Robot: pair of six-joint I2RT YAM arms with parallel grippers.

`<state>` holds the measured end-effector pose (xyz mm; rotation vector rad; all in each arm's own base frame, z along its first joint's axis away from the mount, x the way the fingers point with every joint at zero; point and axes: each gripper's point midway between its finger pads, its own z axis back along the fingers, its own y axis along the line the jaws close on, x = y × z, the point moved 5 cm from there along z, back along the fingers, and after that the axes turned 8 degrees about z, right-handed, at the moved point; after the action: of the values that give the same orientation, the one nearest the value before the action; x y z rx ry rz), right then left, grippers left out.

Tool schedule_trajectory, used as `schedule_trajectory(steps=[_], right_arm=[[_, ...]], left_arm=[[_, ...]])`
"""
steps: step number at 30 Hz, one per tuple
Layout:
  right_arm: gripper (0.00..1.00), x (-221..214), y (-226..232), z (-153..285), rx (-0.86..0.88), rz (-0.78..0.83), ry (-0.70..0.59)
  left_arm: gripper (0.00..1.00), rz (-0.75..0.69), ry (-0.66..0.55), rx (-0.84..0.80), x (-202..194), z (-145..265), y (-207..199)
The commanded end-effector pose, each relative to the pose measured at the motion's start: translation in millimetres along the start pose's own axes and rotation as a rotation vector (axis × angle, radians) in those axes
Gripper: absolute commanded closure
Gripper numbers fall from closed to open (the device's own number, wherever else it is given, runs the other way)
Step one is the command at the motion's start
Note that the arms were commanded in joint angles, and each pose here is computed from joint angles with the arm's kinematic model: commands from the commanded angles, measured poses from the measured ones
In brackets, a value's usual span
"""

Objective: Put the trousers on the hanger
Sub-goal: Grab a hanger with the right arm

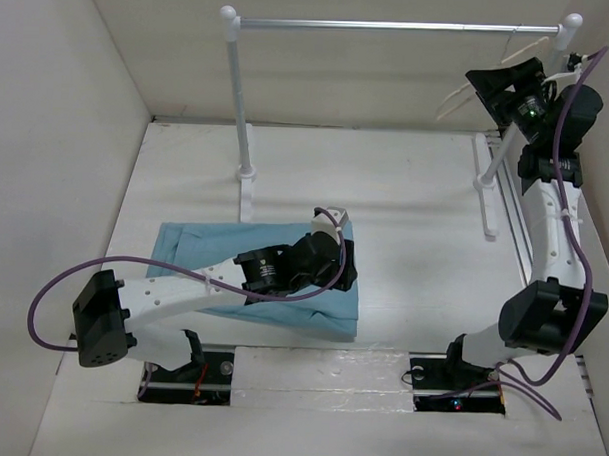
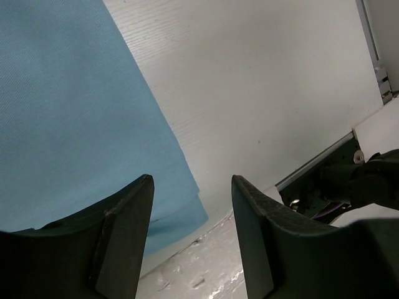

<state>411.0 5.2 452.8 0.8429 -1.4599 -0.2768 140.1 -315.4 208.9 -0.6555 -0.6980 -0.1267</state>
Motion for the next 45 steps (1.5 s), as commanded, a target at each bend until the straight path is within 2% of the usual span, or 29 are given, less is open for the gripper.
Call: schedule_trajectory(steps=[1,8,11,17,21,25,26,29,37,45], right_arm=[[0.21,3,14,-7,0.067,-0.017,-0.062],[0.29,-17,8,-27,0.092,-0.090,-0.037],[0.37,-22,6,-29,0.089,-0.114,-0.055],[0.36,-30,3,-38,0.105,-0.138,-0.073],[0.41,-33,1,-46,0.124,-0.157,-0.072],[0.58,-37,3,-48,0.145,-0.174,-0.075],[0.64,-38,9,-48,0.158,-0.170,-0.074],[0.74,-37,17,-46,0.180,-0.152,-0.074],[0.80,-26,39,-33,0.225,-0.089,-0.070],[0.81,-51,36,-17,0.222,-0.086,-0.005]], left_arm=[[0.51,0.022,-0.030,-0.029,7,2,-7],[0.52,0.028,-0.028,-0.010,6,3,-3],[0.52,0.037,-0.026,-0.007,5,3,-2],[0.52,0.039,-0.033,-0.004,7,4,-3],[0.52,0.044,-0.025,-0.001,5,4,-2],[0.52,0.050,-0.023,0.005,4,4,0],[0.52,0.052,-0.025,0.004,4,5,0],[0.52,0.049,-0.038,0.003,8,6,-2],[0.52,0.037,-0.042,0.000,13,5,-8],[0.51,0.012,-0.101,0.009,33,15,-15]])
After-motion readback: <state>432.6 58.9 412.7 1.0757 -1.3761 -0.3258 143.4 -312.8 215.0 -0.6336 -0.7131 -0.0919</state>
